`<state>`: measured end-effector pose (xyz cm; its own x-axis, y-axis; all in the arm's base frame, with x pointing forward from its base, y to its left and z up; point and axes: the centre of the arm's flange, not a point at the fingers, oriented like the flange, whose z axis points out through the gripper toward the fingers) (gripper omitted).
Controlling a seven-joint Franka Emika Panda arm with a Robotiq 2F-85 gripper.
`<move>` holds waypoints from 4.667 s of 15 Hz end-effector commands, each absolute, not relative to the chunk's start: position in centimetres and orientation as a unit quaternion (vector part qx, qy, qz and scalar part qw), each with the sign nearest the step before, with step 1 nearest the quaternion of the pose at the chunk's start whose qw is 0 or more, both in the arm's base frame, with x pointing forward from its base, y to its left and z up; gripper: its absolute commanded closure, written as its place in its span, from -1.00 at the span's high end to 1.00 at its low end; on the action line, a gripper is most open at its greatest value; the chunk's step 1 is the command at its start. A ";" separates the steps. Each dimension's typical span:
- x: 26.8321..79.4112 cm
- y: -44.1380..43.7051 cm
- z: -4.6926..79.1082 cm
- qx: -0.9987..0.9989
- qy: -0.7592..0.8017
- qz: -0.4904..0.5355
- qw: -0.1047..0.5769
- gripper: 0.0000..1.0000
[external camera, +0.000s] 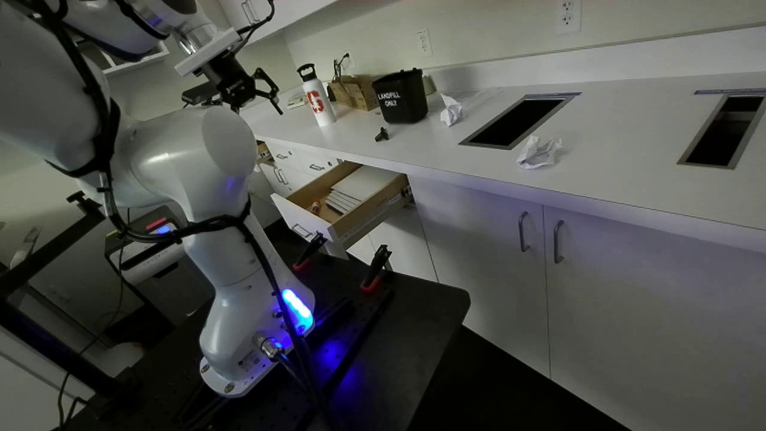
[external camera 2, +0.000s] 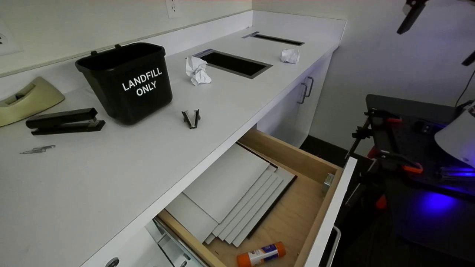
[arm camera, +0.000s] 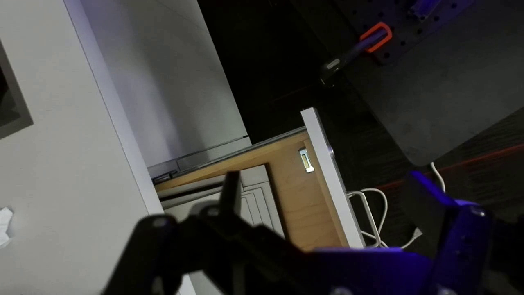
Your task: Close the drawer
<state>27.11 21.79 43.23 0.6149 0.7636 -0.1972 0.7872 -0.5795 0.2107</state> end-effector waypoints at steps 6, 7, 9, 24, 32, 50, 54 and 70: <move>24.7 32.0 37.8 0.762 0.633 -0.007 0.134 1.00; 24.2 33.0 36.8 0.744 0.655 0.001 0.131 1.00; 23.5 34.4 34.9 0.707 0.696 0.013 0.126 1.00; 21.6 35.4 29.1 0.568 0.812 0.006 0.135 1.00; 19.0 34.5 20.0 0.365 0.921 0.051 0.126 0.13; 20.8 34.3 13.4 0.151 0.977 0.023 0.149 -0.99; 22.3 33.3 11.2 0.132 0.979 0.013 0.154 -0.99; 28.4 29.6 7.7 0.118 0.938 -0.058 0.322 -0.99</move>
<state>25.99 31.13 8.56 -0.8168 0.1792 -0.5483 0.2250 0.9742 -0.0168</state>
